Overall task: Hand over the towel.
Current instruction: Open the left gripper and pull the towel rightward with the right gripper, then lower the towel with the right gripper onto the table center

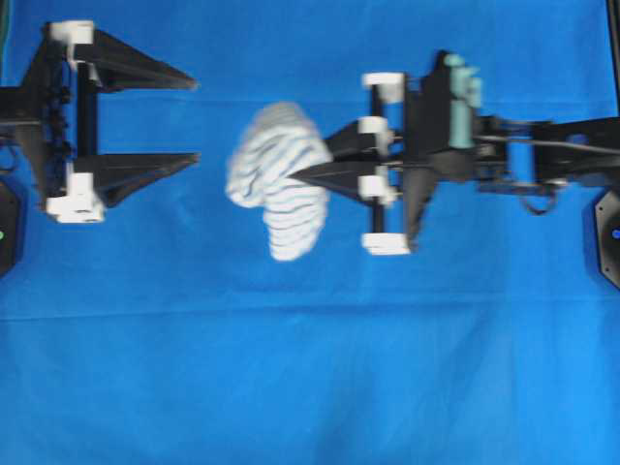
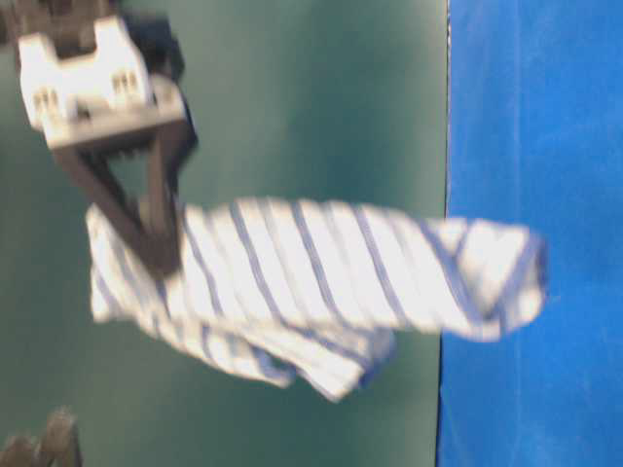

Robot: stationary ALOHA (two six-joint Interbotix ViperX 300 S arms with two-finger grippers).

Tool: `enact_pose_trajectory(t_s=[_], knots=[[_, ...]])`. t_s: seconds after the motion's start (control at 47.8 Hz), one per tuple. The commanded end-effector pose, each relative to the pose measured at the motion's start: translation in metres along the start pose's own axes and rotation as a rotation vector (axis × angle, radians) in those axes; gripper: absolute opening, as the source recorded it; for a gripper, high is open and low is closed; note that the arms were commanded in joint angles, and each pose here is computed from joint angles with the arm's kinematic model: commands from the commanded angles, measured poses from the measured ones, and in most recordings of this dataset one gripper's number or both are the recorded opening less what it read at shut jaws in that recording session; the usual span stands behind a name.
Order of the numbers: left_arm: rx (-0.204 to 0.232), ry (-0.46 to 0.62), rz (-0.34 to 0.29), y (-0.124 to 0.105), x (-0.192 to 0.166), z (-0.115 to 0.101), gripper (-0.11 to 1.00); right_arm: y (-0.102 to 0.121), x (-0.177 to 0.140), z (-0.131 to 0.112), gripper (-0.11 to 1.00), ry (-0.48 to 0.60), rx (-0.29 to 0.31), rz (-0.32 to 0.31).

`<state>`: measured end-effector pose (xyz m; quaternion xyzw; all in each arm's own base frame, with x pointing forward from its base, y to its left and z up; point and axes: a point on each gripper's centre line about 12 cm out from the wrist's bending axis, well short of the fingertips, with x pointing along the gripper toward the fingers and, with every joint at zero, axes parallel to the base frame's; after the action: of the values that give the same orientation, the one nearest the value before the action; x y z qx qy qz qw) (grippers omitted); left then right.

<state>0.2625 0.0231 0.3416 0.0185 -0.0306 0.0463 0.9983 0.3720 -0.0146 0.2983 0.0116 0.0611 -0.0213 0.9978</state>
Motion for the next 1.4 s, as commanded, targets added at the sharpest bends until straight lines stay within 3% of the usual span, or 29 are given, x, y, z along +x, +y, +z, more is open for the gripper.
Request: enact_pose_trajectory(t_s=[0.0, 0.251, 0.481, 0.628, 0.9, 1.13, 1.381], knots=[[-0.005, -0.023, -0.002, 0.000, -0.011, 0.009, 0.94, 0.001, -0.026, 0.015, 0.04, -0.058, 0.005, 0.002], [-0.007, -0.017, -0.004, 0.000, -0.034, 0.008, 0.94, 0.001, -0.075, 0.014, 0.04, -0.067, 0.005, 0.003], [-0.007, -0.009, -0.006, -0.001, -0.035, 0.004, 0.94, 0.000, -0.077, 0.012, 0.04, -0.052, 0.005, 0.003], [-0.007, -0.014, -0.006, -0.001, -0.035, 0.004, 0.94, 0.000, -0.060, 0.002, 0.04, 0.012, 0.005, 0.000], [-0.007, -0.003, -0.004, -0.001, -0.033, 0.001, 0.94, -0.001, -0.004, -0.036, 0.04, 0.322, 0.005, -0.006], [-0.007, -0.002, -0.006, -0.001, -0.033, 0.001, 0.93, -0.004, 0.037, -0.082, 0.04, 0.547, 0.001, -0.012], [-0.007, 0.003, -0.006, -0.001, -0.033, 0.000, 0.93, -0.008, 0.058, -0.131, 0.04, 0.670, 0.010, -0.024]])
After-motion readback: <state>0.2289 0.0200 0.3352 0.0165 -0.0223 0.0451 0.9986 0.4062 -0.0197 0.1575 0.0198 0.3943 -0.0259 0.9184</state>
